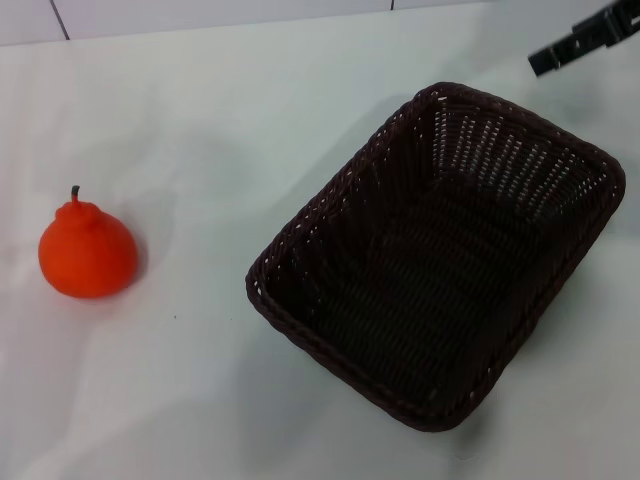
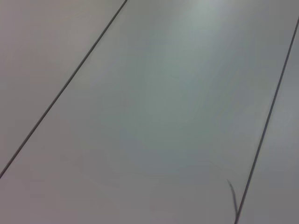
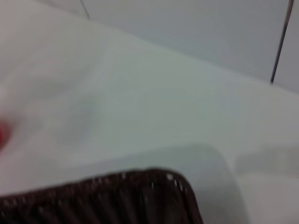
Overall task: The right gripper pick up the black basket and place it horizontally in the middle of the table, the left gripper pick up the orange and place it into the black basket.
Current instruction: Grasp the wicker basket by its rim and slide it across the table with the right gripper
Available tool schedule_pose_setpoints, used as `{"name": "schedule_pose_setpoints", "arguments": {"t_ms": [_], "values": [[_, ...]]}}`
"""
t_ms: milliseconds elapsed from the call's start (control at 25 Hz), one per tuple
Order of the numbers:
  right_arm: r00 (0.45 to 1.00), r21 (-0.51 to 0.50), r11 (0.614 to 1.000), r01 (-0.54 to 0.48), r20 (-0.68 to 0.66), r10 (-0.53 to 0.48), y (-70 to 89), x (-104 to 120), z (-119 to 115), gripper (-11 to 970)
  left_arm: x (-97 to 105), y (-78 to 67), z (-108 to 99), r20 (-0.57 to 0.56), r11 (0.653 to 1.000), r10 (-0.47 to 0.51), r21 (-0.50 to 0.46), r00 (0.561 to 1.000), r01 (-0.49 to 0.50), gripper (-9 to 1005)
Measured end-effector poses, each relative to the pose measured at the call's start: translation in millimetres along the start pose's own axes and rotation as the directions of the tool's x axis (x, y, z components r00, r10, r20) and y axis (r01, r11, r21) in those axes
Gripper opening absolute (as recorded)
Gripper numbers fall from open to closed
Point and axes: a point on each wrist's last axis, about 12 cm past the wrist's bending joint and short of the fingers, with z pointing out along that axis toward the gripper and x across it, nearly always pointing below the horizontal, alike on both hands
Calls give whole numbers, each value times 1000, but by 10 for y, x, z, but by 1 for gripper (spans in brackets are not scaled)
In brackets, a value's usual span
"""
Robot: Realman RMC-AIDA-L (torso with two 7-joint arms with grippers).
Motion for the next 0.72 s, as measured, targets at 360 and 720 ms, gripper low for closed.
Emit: {"name": "schedule_pose_setpoints", "arguments": {"t_ms": [360, 720], "values": [[988, -17, 1000, 16, 151, -13, -23, -82, 309, 934, 10, -15, 61, 3, 1000, -2, 12, 1000, 2, 906], [972, 14, 997, 71, 223, -72, -68, -165, 613, 887, 13, -14, 65, 1, 1000, -2, 10, 1000, 2, 906]]}}
